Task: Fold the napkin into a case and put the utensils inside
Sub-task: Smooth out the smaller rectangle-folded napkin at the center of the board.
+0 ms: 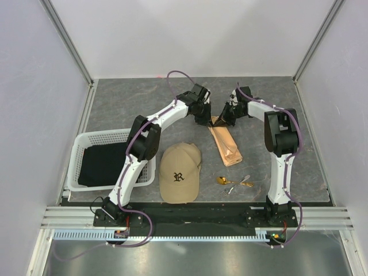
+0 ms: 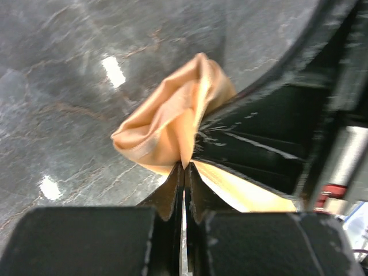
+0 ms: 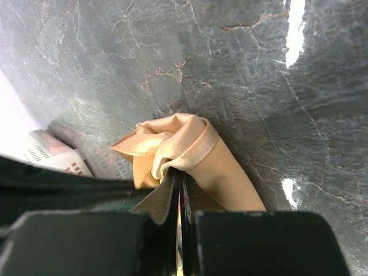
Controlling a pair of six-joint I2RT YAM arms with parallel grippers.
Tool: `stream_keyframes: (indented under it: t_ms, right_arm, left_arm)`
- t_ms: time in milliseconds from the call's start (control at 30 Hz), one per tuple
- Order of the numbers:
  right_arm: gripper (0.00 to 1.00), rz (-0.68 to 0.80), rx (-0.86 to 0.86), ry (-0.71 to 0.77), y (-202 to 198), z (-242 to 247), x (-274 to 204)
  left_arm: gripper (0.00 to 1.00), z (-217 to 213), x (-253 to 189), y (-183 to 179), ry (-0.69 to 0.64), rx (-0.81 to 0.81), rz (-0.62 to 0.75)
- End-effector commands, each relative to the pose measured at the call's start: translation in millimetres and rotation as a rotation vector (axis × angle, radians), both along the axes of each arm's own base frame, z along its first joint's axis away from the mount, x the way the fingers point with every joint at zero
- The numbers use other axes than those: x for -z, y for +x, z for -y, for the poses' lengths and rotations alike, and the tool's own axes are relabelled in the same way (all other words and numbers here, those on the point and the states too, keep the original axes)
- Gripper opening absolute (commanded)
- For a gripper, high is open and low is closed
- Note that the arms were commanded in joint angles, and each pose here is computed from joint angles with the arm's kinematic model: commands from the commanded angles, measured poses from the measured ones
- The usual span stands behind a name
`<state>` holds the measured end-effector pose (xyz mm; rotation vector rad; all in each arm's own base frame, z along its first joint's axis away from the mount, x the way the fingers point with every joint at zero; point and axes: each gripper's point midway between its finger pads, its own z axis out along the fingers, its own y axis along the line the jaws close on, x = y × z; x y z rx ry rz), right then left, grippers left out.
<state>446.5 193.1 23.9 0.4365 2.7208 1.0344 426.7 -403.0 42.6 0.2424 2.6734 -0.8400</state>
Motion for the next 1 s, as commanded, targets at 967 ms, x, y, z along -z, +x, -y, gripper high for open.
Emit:
stream_keyframes:
  t_ms: [967]
  right_arm:
    - [0.03,0.019,-0.029,0.111,8,-49,15]
  left_arm:
    - [0.02,24,-43,2,-0.138,0.019,0.031]
